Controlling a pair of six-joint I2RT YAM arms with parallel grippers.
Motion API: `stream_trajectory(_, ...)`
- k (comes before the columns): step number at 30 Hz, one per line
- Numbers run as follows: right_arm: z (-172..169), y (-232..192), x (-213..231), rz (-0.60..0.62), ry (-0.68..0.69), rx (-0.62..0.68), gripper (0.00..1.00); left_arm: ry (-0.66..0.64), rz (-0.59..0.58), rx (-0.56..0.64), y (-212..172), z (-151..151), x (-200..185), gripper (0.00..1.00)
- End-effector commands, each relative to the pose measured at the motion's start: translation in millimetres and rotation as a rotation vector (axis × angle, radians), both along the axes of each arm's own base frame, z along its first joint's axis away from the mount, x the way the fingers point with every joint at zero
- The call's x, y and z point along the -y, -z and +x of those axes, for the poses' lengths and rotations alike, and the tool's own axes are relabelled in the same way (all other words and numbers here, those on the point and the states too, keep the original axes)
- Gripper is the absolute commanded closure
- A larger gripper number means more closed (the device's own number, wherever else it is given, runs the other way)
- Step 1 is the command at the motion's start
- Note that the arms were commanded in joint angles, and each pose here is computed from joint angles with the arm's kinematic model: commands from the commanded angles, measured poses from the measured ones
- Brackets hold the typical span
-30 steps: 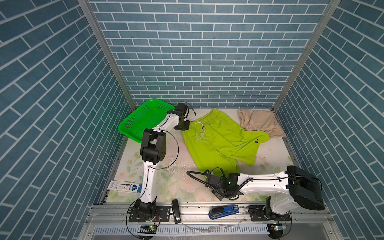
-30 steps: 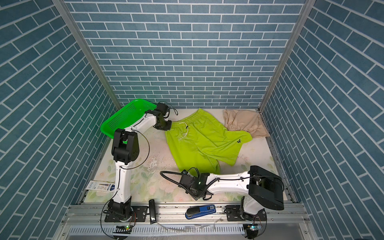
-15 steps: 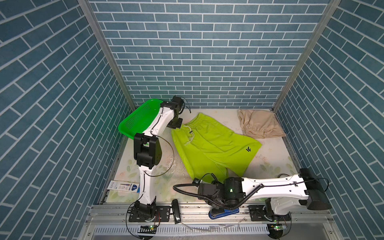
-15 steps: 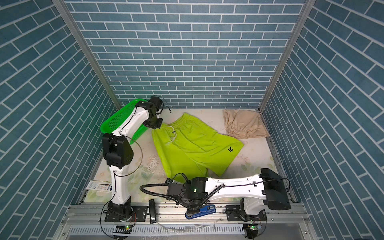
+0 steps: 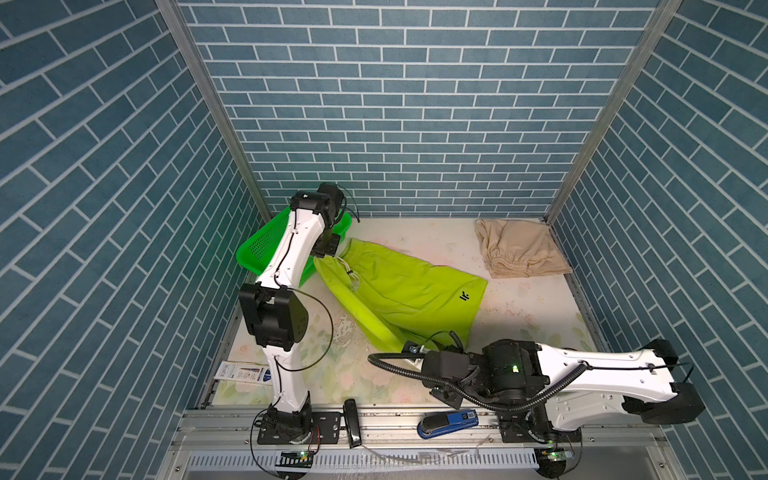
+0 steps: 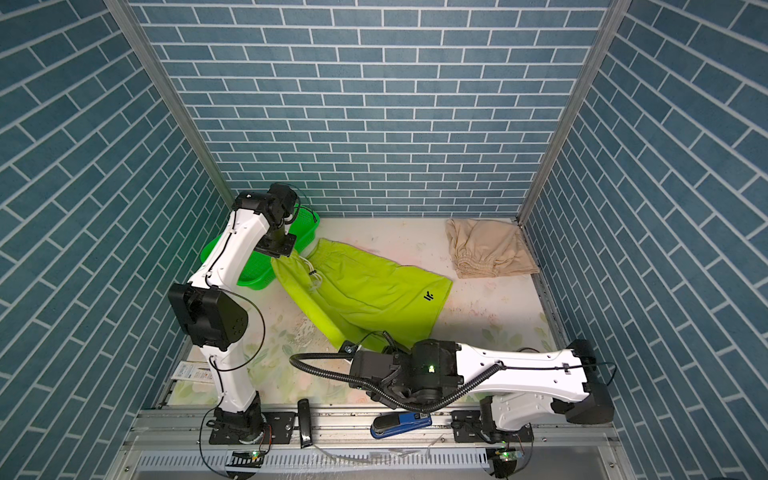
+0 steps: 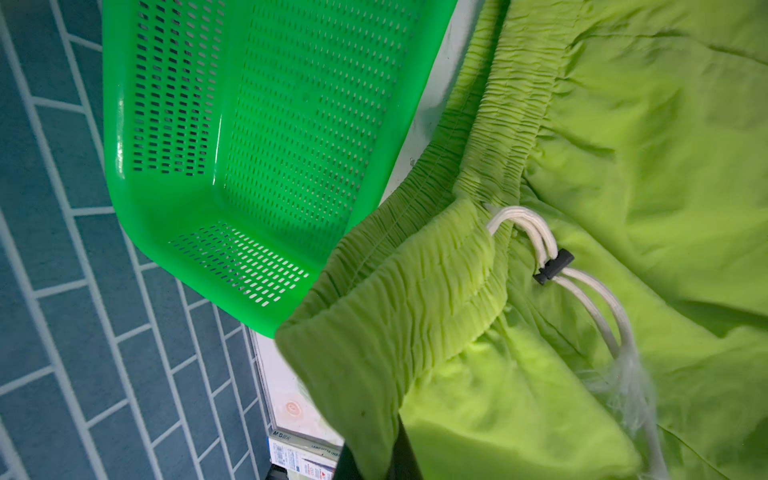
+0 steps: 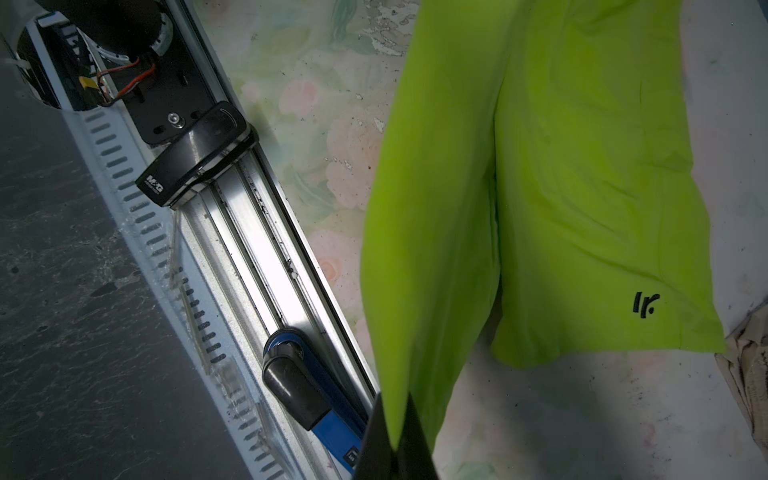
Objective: Fold and stack the shorts
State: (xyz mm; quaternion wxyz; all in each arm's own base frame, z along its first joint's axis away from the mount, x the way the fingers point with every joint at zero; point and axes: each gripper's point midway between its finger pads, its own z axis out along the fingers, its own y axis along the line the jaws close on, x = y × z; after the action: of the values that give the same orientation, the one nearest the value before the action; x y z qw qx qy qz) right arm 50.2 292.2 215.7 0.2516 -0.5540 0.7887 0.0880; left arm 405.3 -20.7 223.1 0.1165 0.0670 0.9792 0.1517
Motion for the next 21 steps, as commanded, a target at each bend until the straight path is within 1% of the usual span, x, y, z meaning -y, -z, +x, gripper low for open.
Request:
stream_trajectory(1, 3.1, -22.5, 11.7, -0.005, -0.034, 0.031, 1.00, -0.003, 0.048, -0.011, -15.0, -6.4, -10.7, 1.00)
stream_trajectory(3, 11.2, -36.5, 13.8, 0.013, -0.029, 0.080, 1.00, -0.003, 0.026, 0.017, -23.5, -6.2, -9.1, 1.00)
stream_trajectory(5, 23.5, -45.1, 19.7, 0.001, -0.004, 0.138, 1.00, -0.011, 0.015, 0.034, -29.5, -6.9, -8.8, 1.00)
stream_trajectory(9, 39.7, -60.5, 33.5, -0.040, 0.031, 0.214, 1.00, -0.012, 0.001, 0.008, -25.8, -16.2, -7.6, 1.00)
stream_trajectory(11, 40.5, -75.7, 35.6, -0.017, 0.029, 0.223, 1.00, -0.013, 0.010, -0.003, -22.2, -22.4, -9.8, 1.00)
stream_trajectory(14, 34.1, -88.6, 33.7, 0.013, -0.007, 0.196, 1.00, -0.014, 0.007, 0.002, -25.8, -33.1, -11.4, 1.00)
stream_trajectory(18, 33.6, -78.2, 38.3, -0.067, -0.014, 0.191, 1.00, -0.015, 0.003, 0.029, -42.4, -47.8, -14.3, 1.00)
stream_trajectory(21, 34.6, -76.3, 41.6, -0.062, -0.012, 0.198, 1.00, -0.015, 0.010, 0.035, -50.3, -55.0, -16.8, 1.00)
